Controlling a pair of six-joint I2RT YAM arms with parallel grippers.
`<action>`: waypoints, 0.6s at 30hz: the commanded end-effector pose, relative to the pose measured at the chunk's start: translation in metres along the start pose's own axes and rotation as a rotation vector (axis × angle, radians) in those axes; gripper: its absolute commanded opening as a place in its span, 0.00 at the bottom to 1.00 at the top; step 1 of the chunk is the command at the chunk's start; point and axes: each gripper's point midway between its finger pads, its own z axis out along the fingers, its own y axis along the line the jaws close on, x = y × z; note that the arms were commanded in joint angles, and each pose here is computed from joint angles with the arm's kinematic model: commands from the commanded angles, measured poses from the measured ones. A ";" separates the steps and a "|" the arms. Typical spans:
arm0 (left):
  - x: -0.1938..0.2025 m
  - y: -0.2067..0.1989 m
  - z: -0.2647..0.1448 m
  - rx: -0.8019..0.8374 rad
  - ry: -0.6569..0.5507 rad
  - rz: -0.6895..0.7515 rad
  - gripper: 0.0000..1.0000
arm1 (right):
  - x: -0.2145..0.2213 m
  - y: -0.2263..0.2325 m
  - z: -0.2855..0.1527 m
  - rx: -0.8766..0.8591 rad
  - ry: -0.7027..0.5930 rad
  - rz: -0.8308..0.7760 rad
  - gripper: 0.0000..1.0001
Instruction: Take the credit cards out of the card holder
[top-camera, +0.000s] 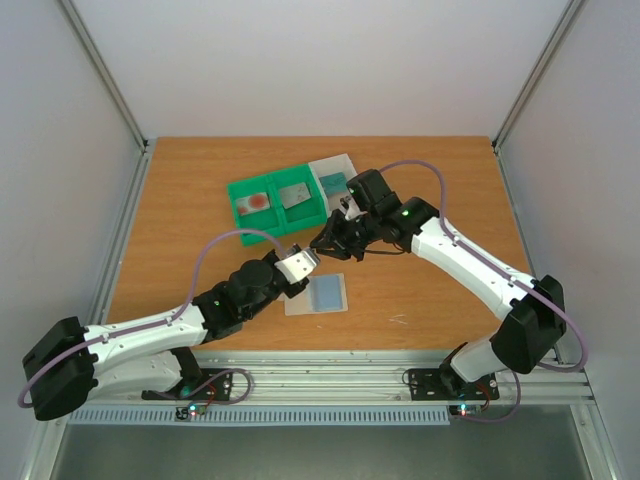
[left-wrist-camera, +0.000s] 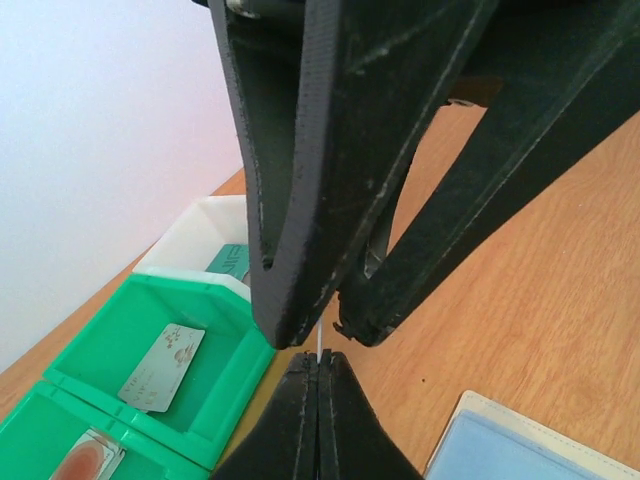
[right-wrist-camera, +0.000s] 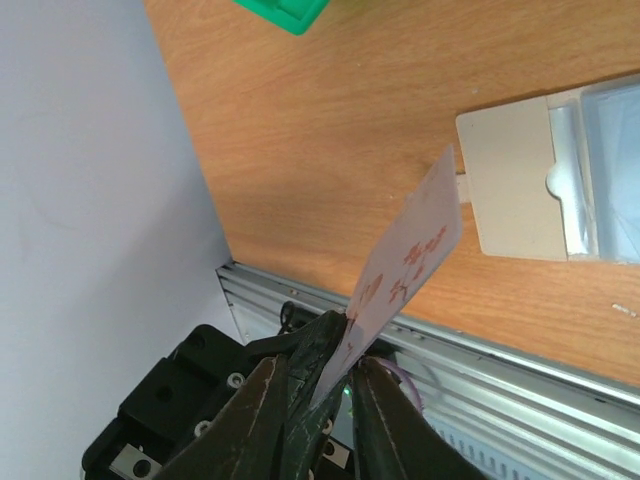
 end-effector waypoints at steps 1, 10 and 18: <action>-0.017 0.009 -0.002 -0.052 -0.073 -0.009 0.00 | 0.002 0.003 0.006 -0.017 0.019 0.000 0.15; -0.015 0.016 -0.005 -0.085 -0.063 -0.037 0.00 | 0.001 -0.004 0.011 -0.026 0.006 -0.056 0.01; 0.004 0.035 -0.024 -0.171 0.006 -0.252 0.37 | -0.021 -0.019 0.015 -0.062 -0.142 -0.226 0.01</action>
